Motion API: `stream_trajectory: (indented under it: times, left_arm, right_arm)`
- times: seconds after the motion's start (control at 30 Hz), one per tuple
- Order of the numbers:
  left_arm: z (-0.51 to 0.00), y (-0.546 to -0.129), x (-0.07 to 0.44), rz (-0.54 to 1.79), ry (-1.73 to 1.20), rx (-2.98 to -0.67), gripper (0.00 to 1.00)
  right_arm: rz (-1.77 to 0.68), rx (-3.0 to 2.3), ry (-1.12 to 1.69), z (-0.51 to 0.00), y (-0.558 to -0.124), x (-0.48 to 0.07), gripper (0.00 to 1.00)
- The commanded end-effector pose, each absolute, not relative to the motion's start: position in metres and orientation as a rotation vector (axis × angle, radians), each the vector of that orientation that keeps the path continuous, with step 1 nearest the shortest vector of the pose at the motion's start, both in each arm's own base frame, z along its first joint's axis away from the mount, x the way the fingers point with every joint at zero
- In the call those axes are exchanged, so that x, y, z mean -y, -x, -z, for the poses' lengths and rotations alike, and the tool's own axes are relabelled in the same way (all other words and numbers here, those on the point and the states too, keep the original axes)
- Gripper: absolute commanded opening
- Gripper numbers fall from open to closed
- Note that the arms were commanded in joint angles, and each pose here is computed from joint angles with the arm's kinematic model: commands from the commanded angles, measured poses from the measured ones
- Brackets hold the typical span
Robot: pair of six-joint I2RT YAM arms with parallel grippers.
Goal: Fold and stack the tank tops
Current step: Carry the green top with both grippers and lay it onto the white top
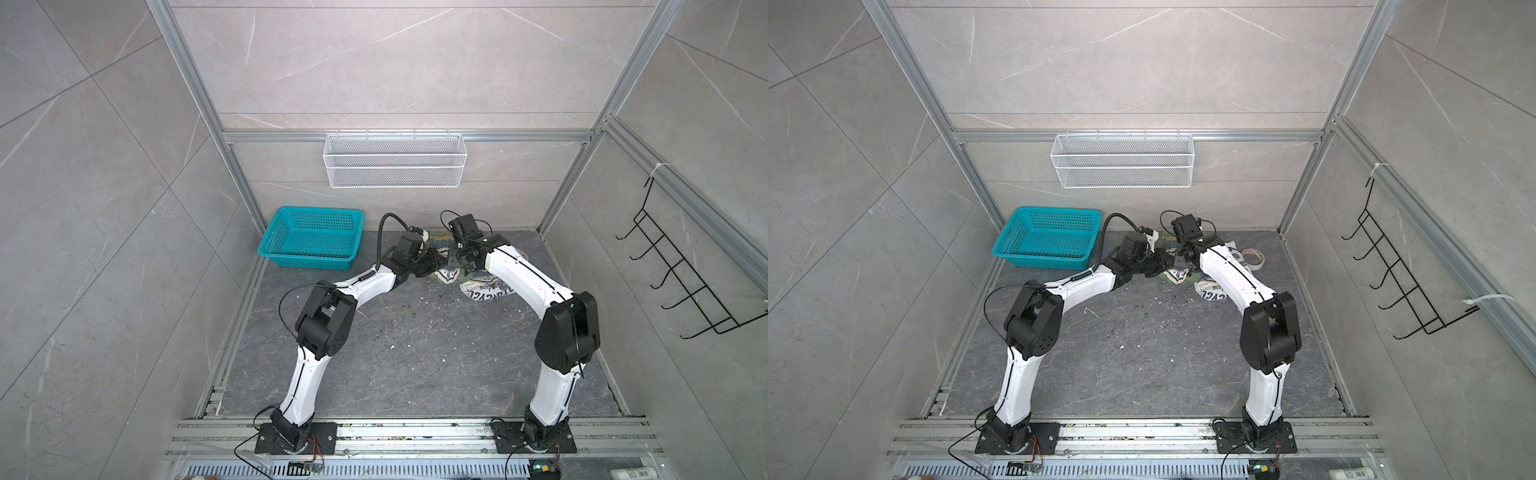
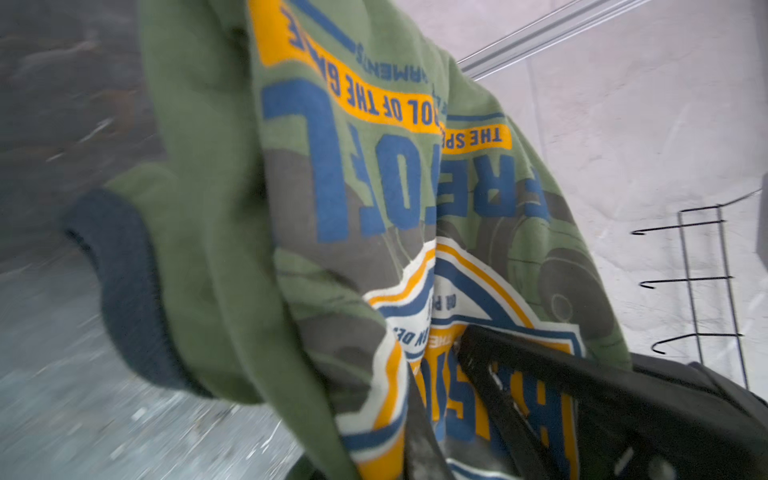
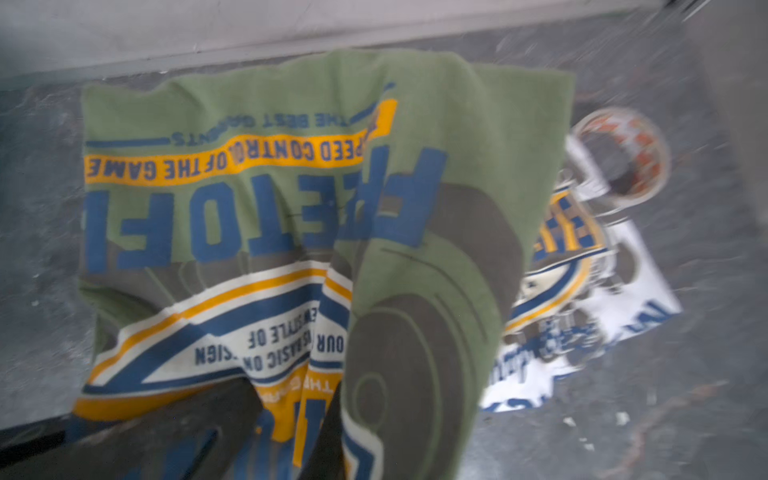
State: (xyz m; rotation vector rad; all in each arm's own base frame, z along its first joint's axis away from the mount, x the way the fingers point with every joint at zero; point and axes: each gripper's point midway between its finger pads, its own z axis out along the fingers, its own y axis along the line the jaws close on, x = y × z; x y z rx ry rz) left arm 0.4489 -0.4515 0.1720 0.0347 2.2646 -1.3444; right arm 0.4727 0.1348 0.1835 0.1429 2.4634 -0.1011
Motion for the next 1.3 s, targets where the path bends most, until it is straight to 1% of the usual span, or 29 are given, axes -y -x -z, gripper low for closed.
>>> stream_trajectory:
  times: [0.0,0.2,0.37,0.4,0.53,0.7,0.87,1.03,1.27]
  left_arm:
    - [-0.207,-0.45,0.475,1.421,-0.073,-2.127,0.04]
    - [-0.23,-0.458,0.483,1.412,-0.095,-2.067,0.04]
    - [-0.237,-0.463,0.503,1.445,-0.127,-2.037,0.04]
    - [-0.221,-0.465,0.51,1.443,-0.13,-2.057,0.04]
    - [-0.219,-0.472,0.527,1.466,-0.146,-2.036,0.04]
    - [-0.2,-0.482,0.543,1.483,-0.134,-2.051,0.04]
    - [-0.179,-0.482,0.546,1.43,-0.147,-2.065,0.05]
    - [-0.175,-0.487,0.539,1.35,-0.161,-2.055,0.05]
    - [-0.162,-0.484,0.538,1.304,-0.163,-2.07,0.05]
  right_arm:
    - [0.172,-2.384,-0.102,-0.222,-0.475,-0.125,0.13]
    - [0.181,-2.334,-0.088,-0.247,-0.487,-0.125,0.13]
    - [0.239,-2.306,-0.122,-0.258,-0.496,-0.111,0.13]
    - [0.243,-2.304,-0.125,-0.258,-0.497,-0.109,0.13]
    - [0.257,-2.3,-0.142,-0.253,-0.505,-0.102,0.13]
    - [0.294,-2.264,-0.148,-0.25,-0.508,-0.096,0.14]
    - [0.298,-2.252,-0.119,-0.232,-0.504,-0.093,0.14]
    - [0.25,-2.287,-0.099,-0.196,-0.502,-0.088,0.14]
    - [0.221,-2.295,-0.174,-0.174,-0.507,-0.051,0.13]
